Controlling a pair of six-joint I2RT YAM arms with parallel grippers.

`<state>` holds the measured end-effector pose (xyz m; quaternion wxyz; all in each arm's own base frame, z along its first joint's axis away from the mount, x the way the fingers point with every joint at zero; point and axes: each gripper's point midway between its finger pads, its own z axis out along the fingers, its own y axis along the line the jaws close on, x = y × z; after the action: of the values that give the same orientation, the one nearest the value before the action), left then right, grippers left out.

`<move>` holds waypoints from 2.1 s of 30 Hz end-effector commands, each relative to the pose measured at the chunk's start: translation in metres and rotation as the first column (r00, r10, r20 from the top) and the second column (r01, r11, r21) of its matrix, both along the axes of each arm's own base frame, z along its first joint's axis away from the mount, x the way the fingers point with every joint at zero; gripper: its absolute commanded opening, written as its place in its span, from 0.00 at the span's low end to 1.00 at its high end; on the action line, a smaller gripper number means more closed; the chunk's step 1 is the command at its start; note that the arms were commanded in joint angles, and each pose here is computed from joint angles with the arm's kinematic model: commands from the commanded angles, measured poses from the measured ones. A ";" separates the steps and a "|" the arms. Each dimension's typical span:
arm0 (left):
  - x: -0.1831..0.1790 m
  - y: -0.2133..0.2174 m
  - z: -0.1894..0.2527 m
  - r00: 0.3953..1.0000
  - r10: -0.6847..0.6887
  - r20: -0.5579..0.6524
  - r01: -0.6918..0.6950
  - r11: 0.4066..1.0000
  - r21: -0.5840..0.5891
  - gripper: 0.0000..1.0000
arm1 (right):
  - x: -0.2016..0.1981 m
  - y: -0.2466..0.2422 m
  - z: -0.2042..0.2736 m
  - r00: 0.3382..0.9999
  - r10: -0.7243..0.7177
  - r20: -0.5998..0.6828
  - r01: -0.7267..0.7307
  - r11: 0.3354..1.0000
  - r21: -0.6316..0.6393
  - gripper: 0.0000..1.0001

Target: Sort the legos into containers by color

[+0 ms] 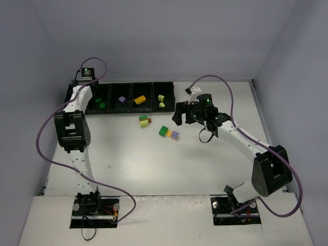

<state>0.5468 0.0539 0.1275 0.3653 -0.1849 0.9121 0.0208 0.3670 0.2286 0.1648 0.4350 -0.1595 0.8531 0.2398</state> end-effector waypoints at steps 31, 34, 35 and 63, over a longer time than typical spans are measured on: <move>-0.074 -0.107 0.101 0.970 -0.148 0.195 0.170 0.980 -0.101 0.67 | 0.004 0.029 -0.098 0.982 0.145 -0.124 -0.175 0.943 -0.282 0.67; -0.099 -0.124 0.100 0.966 -0.196 0.167 0.215 0.971 -0.102 0.67 | 0.002 0.028 -0.103 0.981 0.141 -0.132 -0.175 0.938 -0.301 0.67; -0.109 -0.128 0.092 0.967 -0.212 0.141 0.227 0.968 -0.106 0.67 | 0.001 0.027 -0.107 0.981 0.135 -0.139 -0.172 0.935 -0.311 0.67; -0.213 -0.197 0.051 0.888 -0.456 0.069 0.460 0.868 -0.187 0.67 | -0.012 0.035 -0.156 0.971 0.165 -0.175 -0.219 0.907 -0.360 0.67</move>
<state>0.3306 -0.1384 0.1581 0.3164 -0.0064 0.9372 -0.1465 0.3523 0.2577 0.0114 0.2998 -0.3013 0.8973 0.1193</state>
